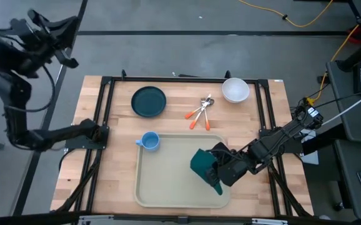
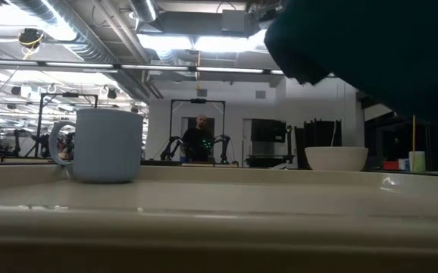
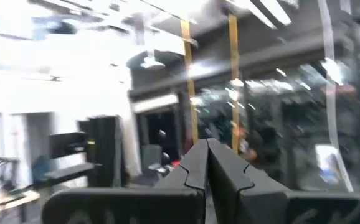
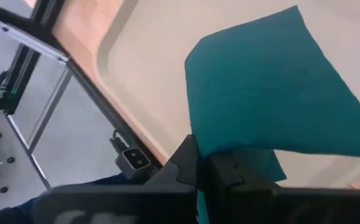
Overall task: Set up tray
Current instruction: Put the dark green napkin on the right of the light brown serving tray
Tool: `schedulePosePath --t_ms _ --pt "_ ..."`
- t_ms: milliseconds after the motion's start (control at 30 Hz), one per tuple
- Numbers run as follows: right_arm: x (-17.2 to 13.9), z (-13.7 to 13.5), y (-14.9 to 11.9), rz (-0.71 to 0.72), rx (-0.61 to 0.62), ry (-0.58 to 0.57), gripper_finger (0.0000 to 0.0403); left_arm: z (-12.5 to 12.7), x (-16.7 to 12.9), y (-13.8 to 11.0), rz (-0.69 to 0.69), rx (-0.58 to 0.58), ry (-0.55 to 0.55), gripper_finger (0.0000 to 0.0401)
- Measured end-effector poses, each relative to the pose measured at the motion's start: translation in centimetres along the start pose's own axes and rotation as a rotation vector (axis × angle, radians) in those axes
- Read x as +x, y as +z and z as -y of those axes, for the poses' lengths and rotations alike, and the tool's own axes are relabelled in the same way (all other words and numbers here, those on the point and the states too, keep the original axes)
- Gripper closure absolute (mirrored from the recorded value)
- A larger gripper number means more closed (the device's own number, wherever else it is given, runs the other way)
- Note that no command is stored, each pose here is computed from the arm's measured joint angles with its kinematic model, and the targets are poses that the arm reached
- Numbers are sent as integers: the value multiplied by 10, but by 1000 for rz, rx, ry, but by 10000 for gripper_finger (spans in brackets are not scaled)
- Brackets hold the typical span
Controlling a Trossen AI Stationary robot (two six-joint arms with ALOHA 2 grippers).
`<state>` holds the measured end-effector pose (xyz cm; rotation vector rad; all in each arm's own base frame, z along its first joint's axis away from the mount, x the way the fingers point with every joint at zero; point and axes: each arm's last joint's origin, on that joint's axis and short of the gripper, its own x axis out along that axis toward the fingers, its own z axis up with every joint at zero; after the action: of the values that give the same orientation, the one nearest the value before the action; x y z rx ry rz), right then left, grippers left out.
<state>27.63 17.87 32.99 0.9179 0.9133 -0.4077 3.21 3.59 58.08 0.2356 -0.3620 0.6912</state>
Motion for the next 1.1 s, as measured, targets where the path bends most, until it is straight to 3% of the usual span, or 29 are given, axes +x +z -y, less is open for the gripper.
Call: schedulePosePath --t_ms 133,300,533,667,833,1100 --pt "0 0 1 16 -3 -1 396 2 -11 -40 76 -47 4 400" --pt "0 0 3 38 -4 -4 396 6 -3 -122 82 -303 -216 399" --pt "2 -1 10 50 22 8 396 30 -9 -209 -83 -426 -387 399" --pt "4 0 15 42 42 9 396 46 -16 -245 -218 -423 -353 400" --pt "11 10 14 -21 101 -62 396 60 -24 -267 -285 -392 -322 398" --pt "31 27 -16 -197 168 -127 396 63 -25 -268 -296 -333 -309 398"
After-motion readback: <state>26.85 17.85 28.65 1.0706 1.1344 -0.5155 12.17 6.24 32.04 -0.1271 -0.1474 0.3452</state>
